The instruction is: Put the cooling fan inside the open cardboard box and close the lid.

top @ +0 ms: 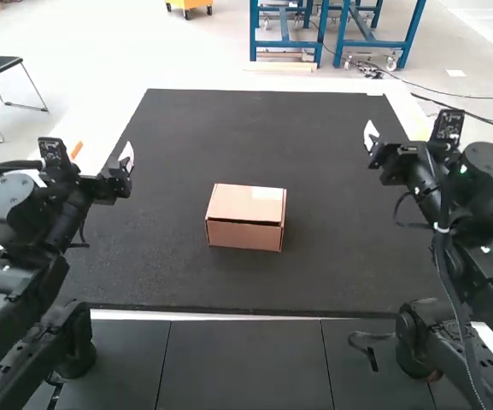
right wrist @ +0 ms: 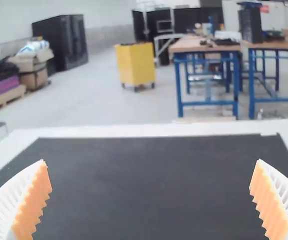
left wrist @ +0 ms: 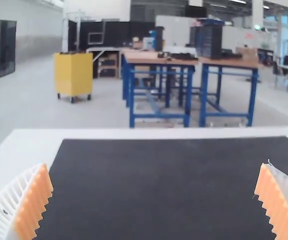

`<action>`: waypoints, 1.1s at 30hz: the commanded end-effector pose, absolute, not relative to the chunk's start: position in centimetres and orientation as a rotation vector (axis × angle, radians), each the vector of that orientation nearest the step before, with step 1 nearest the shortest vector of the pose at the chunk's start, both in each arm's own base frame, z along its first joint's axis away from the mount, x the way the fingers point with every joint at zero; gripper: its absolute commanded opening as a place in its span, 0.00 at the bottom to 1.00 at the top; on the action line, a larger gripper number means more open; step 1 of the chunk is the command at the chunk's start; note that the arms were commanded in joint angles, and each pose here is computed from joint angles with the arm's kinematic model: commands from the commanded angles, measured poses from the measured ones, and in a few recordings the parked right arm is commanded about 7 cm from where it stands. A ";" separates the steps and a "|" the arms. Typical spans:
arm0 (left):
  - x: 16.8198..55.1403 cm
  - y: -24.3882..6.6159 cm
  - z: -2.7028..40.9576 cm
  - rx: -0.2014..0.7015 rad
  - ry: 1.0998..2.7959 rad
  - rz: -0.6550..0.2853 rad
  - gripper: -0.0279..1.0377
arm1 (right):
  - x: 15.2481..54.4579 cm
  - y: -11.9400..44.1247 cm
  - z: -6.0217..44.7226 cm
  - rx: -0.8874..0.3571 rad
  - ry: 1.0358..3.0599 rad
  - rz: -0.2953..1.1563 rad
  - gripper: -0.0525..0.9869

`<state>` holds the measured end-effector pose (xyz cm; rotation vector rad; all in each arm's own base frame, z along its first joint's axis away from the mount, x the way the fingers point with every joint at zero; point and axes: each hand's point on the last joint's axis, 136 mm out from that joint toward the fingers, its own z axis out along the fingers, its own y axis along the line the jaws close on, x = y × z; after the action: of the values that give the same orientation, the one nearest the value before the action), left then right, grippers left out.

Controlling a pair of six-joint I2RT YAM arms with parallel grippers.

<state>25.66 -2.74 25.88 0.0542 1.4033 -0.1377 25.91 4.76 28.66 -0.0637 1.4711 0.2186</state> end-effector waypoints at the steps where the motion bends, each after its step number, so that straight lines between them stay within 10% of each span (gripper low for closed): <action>1: 24.8 -3.2 25.3 0.083 1.373 -0.164 0.92 | 26.0 3.8 27.0 -0.069 1.467 0.166 0.92; 33: 24.4 -3.3 17.3 0.162 1.564 -0.120 0.93 | 24.6 0.4 15.7 0.154 1.633 0.127 0.92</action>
<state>24.38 -3.55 17.34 0.1488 1.5724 -0.1522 24.62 0.55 15.58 0.1439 1.6431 0.1382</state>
